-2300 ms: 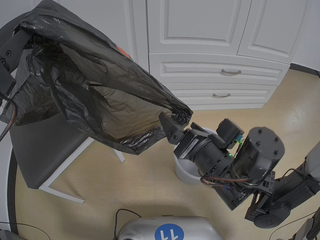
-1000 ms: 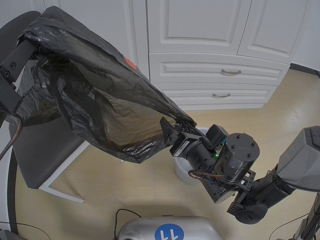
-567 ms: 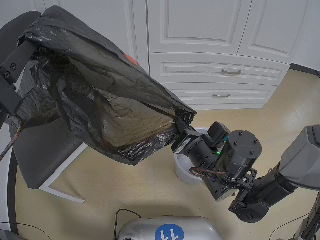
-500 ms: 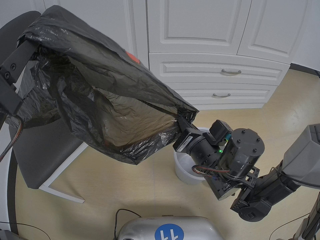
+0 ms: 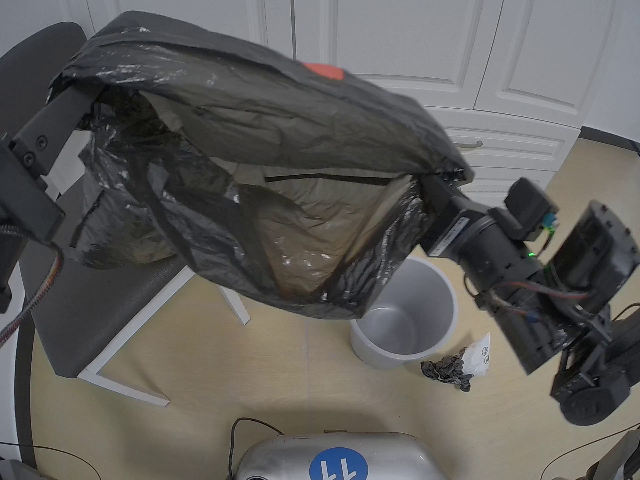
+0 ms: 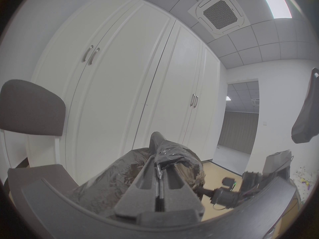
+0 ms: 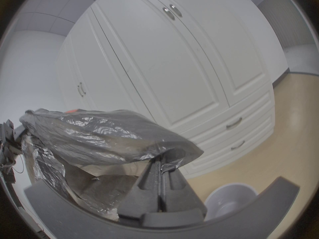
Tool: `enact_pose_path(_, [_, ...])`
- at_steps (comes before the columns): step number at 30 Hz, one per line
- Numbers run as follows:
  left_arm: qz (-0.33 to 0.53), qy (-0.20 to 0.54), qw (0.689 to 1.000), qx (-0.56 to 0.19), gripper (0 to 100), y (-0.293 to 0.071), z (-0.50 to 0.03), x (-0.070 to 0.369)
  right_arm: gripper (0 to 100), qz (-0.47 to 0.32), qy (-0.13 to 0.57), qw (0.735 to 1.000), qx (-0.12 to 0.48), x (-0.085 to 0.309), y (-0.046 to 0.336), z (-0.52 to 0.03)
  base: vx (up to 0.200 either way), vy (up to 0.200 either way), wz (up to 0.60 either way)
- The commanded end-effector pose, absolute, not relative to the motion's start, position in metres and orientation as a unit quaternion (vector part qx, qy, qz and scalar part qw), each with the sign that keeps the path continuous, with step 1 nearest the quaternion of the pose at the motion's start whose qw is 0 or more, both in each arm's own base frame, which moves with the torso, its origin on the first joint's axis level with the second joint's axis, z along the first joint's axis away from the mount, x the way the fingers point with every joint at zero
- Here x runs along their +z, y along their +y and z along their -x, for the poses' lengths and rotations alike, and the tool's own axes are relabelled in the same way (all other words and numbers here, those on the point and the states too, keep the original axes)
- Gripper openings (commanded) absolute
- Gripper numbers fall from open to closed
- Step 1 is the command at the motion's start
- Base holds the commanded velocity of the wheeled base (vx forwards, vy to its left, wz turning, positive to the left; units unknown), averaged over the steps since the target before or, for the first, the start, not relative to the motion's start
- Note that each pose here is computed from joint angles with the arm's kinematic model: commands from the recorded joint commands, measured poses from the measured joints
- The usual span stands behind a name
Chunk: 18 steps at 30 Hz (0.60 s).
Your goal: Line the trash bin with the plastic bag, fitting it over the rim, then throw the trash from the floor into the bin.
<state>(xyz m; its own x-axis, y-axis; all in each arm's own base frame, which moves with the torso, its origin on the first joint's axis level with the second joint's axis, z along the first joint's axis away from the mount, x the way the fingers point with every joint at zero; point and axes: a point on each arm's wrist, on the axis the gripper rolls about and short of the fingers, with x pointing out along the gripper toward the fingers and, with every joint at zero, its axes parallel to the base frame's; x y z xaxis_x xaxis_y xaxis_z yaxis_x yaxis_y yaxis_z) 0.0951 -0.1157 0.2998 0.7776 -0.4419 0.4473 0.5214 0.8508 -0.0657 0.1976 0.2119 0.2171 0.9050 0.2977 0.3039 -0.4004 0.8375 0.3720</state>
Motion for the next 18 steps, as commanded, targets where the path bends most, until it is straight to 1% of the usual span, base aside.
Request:
enact_pose_path(1, [0.094,-0.17,0.943,-0.269,0,-0.138,-0.111,0.285,0,-0.207,-0.159,0.95,0.171,0.274,0.153,-0.148,0.0,0.0,0.0])
enact_pose_path(4, [0.1,-0.158,0.944,-0.273,0,-0.143,-0.114,0.281,0,-0.204,-0.153,0.953,0.164,0.281,0.143,-0.139,0.0,0.0,0.0])
enact_pose_path(5, [0.107,-0.135,0.943,-0.285,0,-0.155,-0.118,0.273,0,-0.191,-0.141,0.959,0.152,0.29,0.13,-0.129,0.0,0.0,0.0])
enact_pose_path(10, [0.125,-0.089,0.937,-0.315,0,-0.178,-0.122,0.257,0,-0.174,-0.133,0.967,0.129,0.297,0.118,-0.12,0.0,0.0,0.0])
enact_pose_path(11, [0.129,-0.065,0.932,-0.333,0,-0.19,-0.123,0.248,0,-0.17,-0.133,0.969,0.117,0.298,0.117,-0.12,0.0,0.0,0.0])
enact_pose_path(12, [0.132,-0.026,0.926,-0.352,0,-0.21,-0.129,0.23,0,-0.162,-0.134,0.973,0.092,0.298,0.114,-0.121,0.0,0.0,0.0])
enact_pose_path(13, [0.133,-0.019,0.926,-0.354,0,-0.213,-0.131,0.227,0,-0.16,-0.133,0.974,0.087,0.298,0.113,-0.122,0.0,0.0,0.0])
enact_pose_path(14, [0.136,0.016,0.923,-0.359,0,-0.228,-0.139,0.21,0,-0.14,-0.128,0.98,0.064,0.294,0.111,-0.125,0.0,0.0,0.0])
enact_pose_path(16, [0.138,0.044,0.923,-0.356,0,-0.239,-0.147,0.196,0,-0.117,-0.121,0.985,0.043,0.289,0.109,-0.128,0.0,0.0,0.0])
enact_pose_path(17, [0.138,0.044,0.923,-0.356,0,-0.239,-0.147,0.196,0,-0.117,-0.121,0.985,0.043,0.289,0.109,-0.128,0.0,0.0,0.0])
enact_pose_path(18, [0.142,0.063,0.924,-0.349,0,-0.246,-0.154,0.185,0,-0.091,-0.11,0.989,0.024,0.281,0.107,-0.131,0.0,0.0,0.0])
